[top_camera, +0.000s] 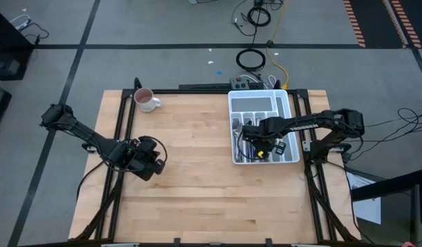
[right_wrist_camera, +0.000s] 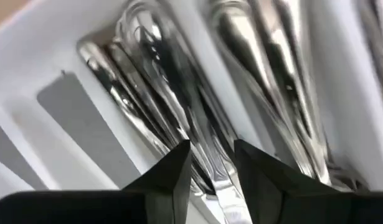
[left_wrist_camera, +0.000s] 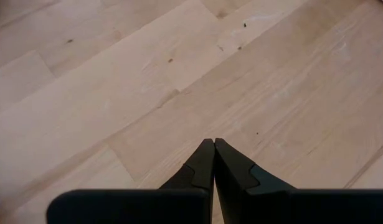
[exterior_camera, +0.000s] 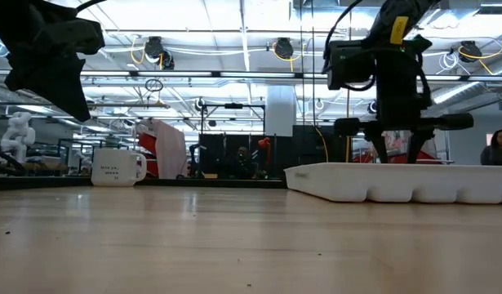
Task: Sort silverware
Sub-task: Put the silver table knife into the silverware tray, then return to Home Position
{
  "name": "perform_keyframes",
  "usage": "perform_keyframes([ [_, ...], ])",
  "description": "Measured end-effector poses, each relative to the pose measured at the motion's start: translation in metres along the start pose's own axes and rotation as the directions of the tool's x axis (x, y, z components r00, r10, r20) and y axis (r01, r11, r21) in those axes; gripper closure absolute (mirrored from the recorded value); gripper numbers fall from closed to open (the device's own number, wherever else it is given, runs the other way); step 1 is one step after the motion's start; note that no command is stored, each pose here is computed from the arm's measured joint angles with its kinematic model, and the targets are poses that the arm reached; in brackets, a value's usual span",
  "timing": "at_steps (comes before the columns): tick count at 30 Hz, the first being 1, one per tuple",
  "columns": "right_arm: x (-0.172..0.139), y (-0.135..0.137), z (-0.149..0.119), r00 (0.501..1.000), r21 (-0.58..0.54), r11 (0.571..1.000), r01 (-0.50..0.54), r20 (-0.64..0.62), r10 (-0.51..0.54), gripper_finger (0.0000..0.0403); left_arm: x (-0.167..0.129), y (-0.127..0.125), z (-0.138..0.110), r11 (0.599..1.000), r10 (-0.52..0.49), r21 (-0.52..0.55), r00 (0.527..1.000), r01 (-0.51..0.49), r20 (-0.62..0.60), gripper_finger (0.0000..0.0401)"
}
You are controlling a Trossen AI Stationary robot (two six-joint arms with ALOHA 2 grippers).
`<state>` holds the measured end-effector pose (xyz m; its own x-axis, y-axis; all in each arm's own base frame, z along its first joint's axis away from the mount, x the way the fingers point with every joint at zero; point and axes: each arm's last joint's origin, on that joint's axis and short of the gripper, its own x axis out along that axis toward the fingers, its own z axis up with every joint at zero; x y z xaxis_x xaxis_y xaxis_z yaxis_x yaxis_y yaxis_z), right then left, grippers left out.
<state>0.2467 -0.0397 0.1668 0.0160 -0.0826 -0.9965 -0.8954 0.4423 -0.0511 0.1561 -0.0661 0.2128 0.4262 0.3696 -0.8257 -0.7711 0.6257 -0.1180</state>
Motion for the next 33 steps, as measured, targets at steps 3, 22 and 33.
perform_keyframes([
  [3, -0.010, -0.006, 0.001, 1.000, 0.087, 0.996, 0.018, 0.004, -0.018, 0.0283, 0.000, 0.000, 0.000, 1.000, -0.001, -0.008, 1.000, 0.001, 0.000, 0.0386],
  [22, -0.173, -0.030, 0.009, 0.853, 0.614, 0.756, -0.225, 0.500, -0.153, 0.0286, -0.042, -0.032, 0.038, 0.969, -0.212, 0.175, 0.946, 0.172, 0.244, 0.0386],
  [33, -0.245, 0.113, -0.033, 0.604, 0.686, 0.679, -0.263, 0.665, -0.439, 0.0287, -0.131, -0.021, 0.098, 0.936, -0.331, 0.298, 0.764, 0.189, 0.554, 0.0386],
])
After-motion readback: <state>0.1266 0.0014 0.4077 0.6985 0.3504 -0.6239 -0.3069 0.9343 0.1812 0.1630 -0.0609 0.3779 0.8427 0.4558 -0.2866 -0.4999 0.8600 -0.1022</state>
